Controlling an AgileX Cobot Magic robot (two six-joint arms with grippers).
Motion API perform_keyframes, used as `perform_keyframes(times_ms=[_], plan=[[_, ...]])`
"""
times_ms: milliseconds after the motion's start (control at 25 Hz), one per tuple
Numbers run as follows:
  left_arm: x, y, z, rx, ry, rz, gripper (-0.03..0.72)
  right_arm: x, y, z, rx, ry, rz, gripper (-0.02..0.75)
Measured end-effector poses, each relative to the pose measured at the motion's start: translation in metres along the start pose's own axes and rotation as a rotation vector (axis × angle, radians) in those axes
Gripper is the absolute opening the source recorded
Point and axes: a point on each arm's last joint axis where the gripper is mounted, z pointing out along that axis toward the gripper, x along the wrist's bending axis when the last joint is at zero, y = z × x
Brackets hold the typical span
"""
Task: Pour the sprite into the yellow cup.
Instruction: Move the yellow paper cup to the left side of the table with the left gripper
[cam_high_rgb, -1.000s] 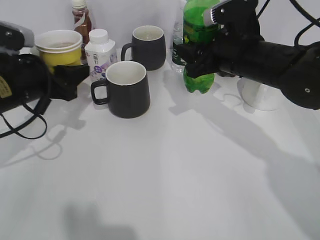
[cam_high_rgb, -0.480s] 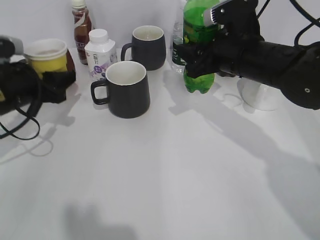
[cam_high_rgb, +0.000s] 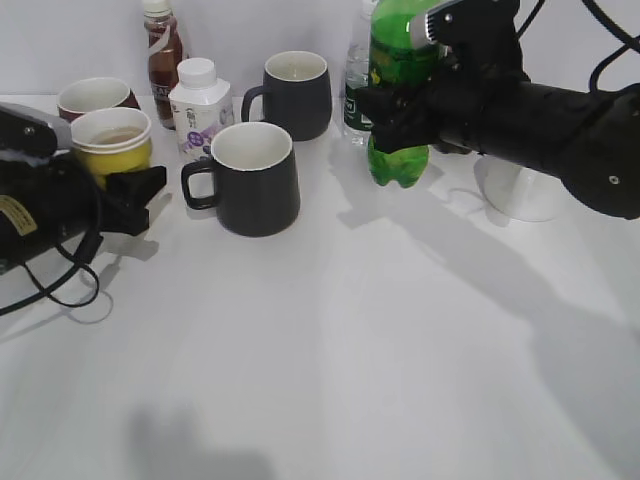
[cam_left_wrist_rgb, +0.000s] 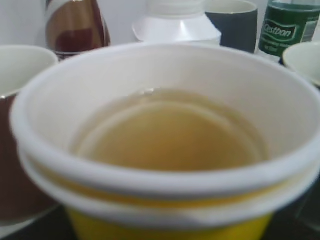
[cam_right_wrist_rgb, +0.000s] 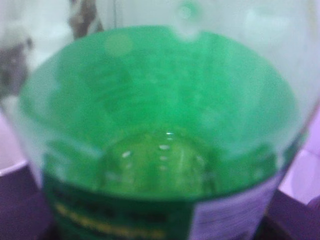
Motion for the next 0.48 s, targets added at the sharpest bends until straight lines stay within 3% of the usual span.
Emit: perform_keyframes(times_ms=[200, 480], plan=[[0.002, -0.011, 0.004, -0.025, 0.02, -0.021, 0.402, 0.0, -0.004, 0.002, 0.012, -0.001, 0.011, 0.448], [0.004, -0.024, 0.006, -0.013, 0.035, 0.031, 0.402, 0.0, -0.008, 0.003, 0.023, 0.0, 0.014, 0.448]])
